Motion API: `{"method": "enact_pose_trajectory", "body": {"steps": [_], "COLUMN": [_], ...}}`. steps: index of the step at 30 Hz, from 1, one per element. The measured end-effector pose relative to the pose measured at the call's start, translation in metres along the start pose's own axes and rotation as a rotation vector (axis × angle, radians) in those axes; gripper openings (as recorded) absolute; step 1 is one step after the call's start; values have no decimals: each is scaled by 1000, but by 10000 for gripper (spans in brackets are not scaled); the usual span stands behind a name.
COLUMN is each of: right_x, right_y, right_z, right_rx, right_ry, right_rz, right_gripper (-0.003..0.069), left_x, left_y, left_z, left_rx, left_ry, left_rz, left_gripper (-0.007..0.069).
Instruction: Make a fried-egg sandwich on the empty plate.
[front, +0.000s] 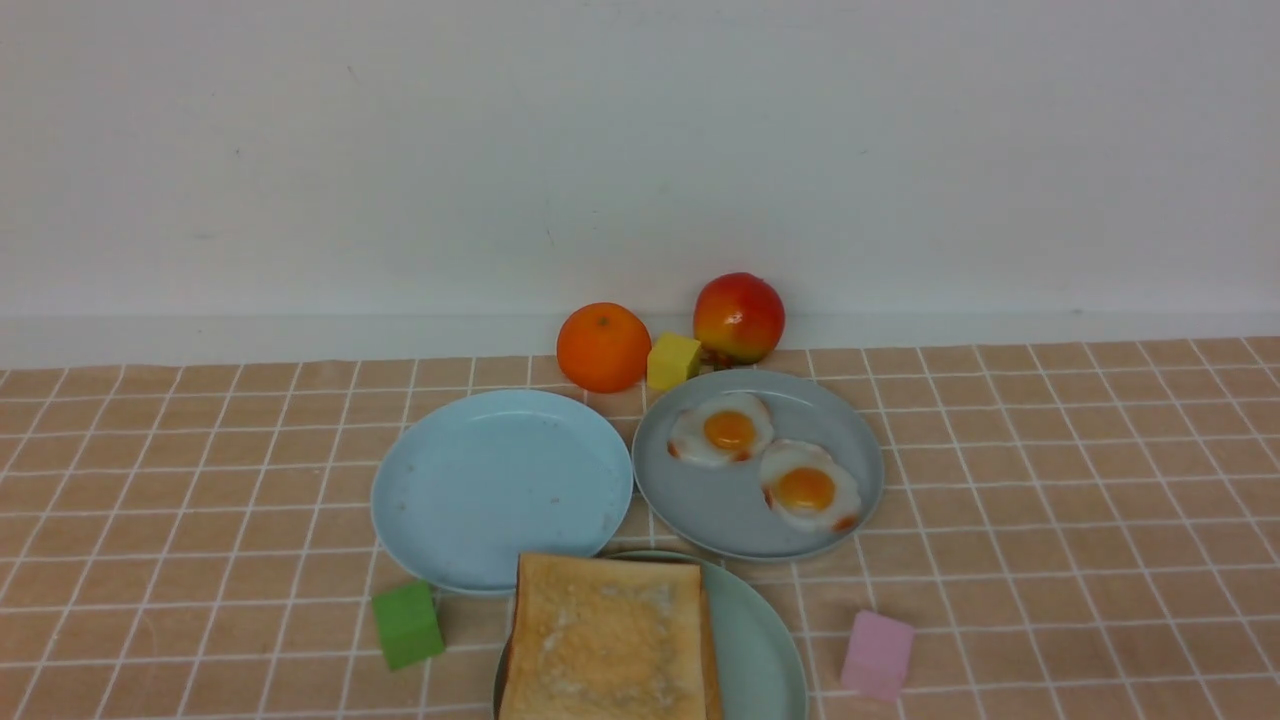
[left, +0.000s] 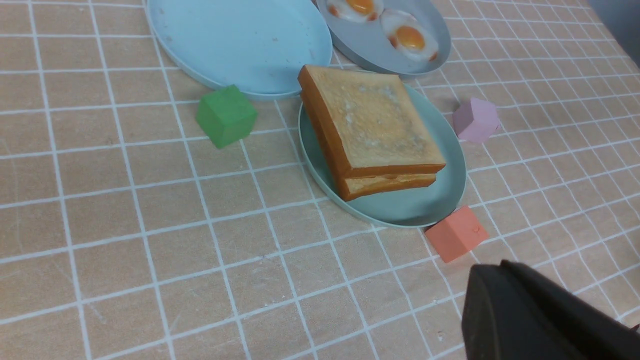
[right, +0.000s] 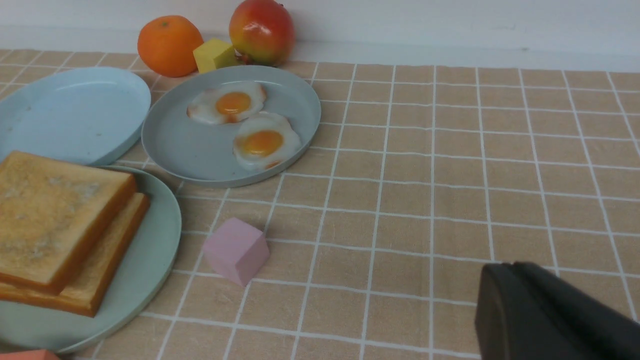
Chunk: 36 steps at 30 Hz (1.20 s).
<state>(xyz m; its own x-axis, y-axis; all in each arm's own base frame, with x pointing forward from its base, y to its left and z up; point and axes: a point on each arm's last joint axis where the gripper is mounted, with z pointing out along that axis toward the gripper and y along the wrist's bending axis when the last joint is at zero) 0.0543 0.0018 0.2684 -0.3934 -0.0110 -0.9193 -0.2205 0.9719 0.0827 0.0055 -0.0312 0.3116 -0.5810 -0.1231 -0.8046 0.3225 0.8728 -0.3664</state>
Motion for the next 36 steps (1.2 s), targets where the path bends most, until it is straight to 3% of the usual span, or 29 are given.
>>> {"method": "enact_pose_trajectory", "body": {"steps": [7,12,16,20,27,36], "right_x": [0,0,0,0,0,0], "right_y": [0,0,0,0,0,0], "right_z": [0,0,0,0,0,0], "right_rx": [-1,-1,-1,-1,-1,0], "right_ry": [-1,-1,-1,-2,-1,-1], "right_rz": [0,0,0,0,0,-2], "right_gripper": [8,15,19,22,30,41], "left_x": [2,25,67,86,86,86], "left_y": [14,47,79,88,85,85], "left_z": [-2,30,74,89,90,91], "left_rx": [-113,-283,-364,-350,-277,-273], "left_ry": [-192,-385,-287,-227,-234,-243], "left_rz": [87,123,124,133,107,93], "left_gripper": [-13,-13,-13,-13,-10,-6]}}
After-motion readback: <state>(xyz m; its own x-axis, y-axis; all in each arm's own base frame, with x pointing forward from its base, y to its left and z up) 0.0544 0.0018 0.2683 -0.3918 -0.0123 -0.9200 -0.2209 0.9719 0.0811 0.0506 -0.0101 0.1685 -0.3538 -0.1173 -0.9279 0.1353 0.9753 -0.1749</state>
